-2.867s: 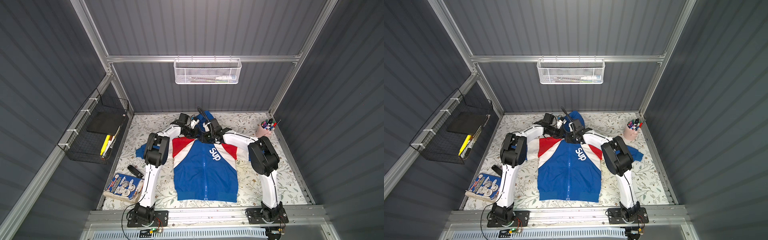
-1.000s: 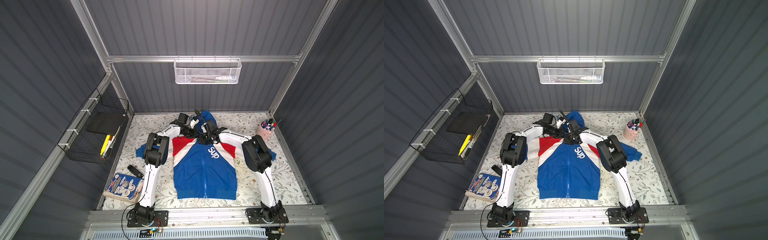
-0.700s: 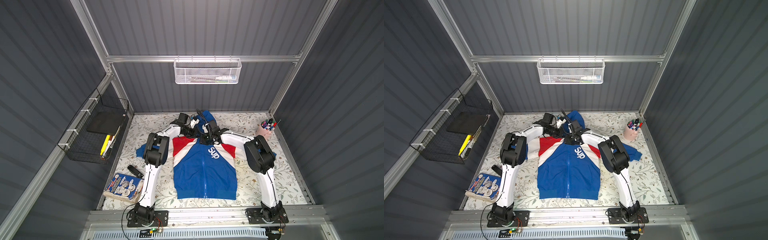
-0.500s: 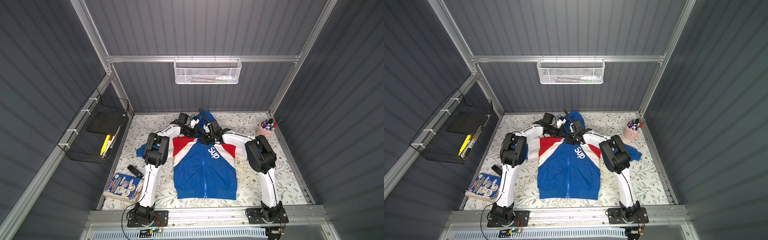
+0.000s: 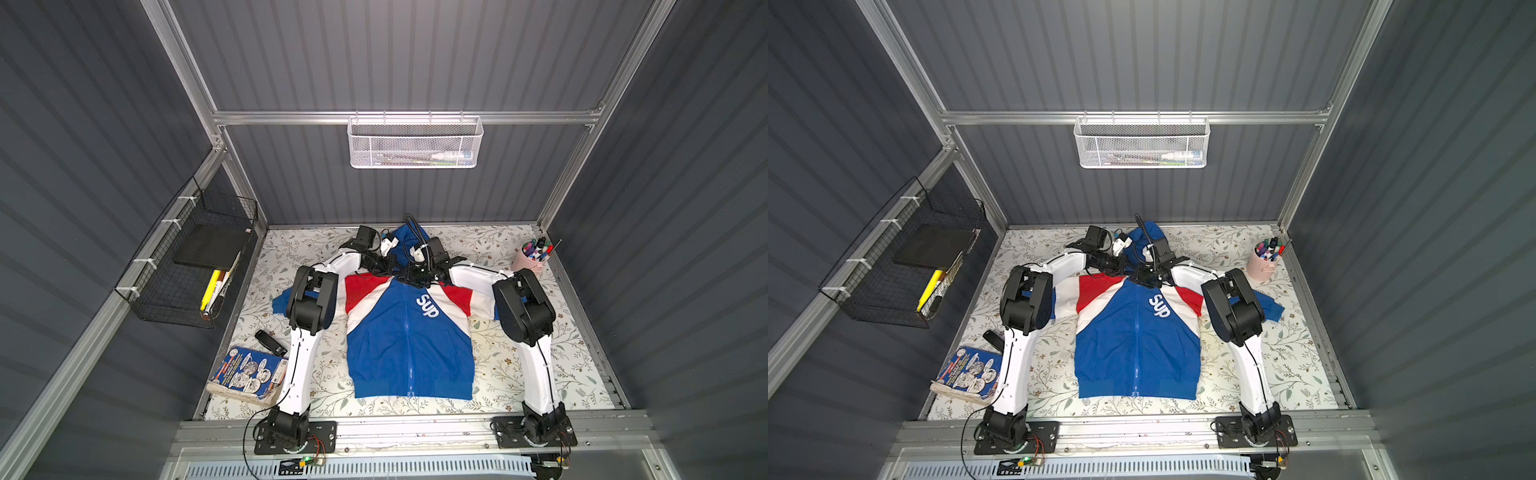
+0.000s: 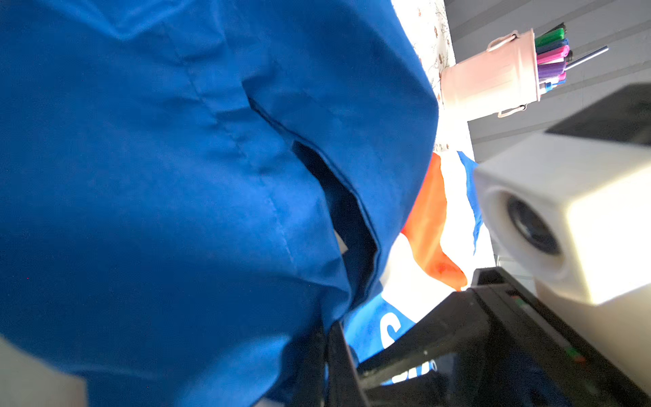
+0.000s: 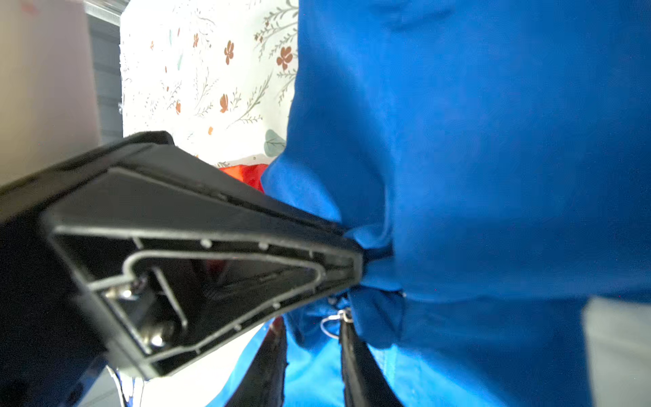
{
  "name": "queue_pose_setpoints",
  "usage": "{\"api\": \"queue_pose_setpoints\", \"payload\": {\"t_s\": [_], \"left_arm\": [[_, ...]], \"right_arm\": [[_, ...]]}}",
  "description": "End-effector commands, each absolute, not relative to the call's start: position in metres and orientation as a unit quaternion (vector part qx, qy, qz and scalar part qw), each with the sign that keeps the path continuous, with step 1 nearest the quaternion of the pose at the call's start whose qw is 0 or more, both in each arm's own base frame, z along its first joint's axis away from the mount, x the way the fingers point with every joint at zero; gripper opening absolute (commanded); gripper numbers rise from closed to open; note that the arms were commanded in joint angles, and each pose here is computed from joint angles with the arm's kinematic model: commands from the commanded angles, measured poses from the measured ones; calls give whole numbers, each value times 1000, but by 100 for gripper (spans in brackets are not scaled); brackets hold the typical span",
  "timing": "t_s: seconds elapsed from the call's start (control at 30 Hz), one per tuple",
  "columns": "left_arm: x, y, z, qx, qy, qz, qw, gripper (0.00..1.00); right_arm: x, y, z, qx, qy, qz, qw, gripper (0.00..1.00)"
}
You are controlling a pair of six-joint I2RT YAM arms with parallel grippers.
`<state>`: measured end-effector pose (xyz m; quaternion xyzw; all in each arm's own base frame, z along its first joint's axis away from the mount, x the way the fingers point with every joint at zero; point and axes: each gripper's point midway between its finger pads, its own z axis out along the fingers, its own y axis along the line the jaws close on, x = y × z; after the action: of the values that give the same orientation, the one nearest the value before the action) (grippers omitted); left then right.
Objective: Unzip the jacket
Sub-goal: Unzip the zipper on the jacket.
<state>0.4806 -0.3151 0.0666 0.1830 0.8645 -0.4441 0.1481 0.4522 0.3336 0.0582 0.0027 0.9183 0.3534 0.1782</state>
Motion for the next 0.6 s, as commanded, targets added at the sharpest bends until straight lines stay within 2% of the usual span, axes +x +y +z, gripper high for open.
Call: {"api": "queue_pose_setpoints", "payload": {"t_s": [0.0, 0.1, 0.37, 0.57], "left_arm": [[482, -315, 64, 182, 863, -450, 140, 0], [482, -315, 64, 183, 863, -449, 141, 0], [482, -315, 63, 182, 863, -450, 140, 0], [482, -316, 64, 183, 862, -451, 142, 0]], "right_arm": [[454, 327, 41, 12, 926, 339, 169, 22], [454, 323, 36, 14, 931, 324, 166, 20], [455, 329, 37, 5, 930, 331, 157, 29], [459, 331, 36, 6, 931, 330, 155, 28]]}}
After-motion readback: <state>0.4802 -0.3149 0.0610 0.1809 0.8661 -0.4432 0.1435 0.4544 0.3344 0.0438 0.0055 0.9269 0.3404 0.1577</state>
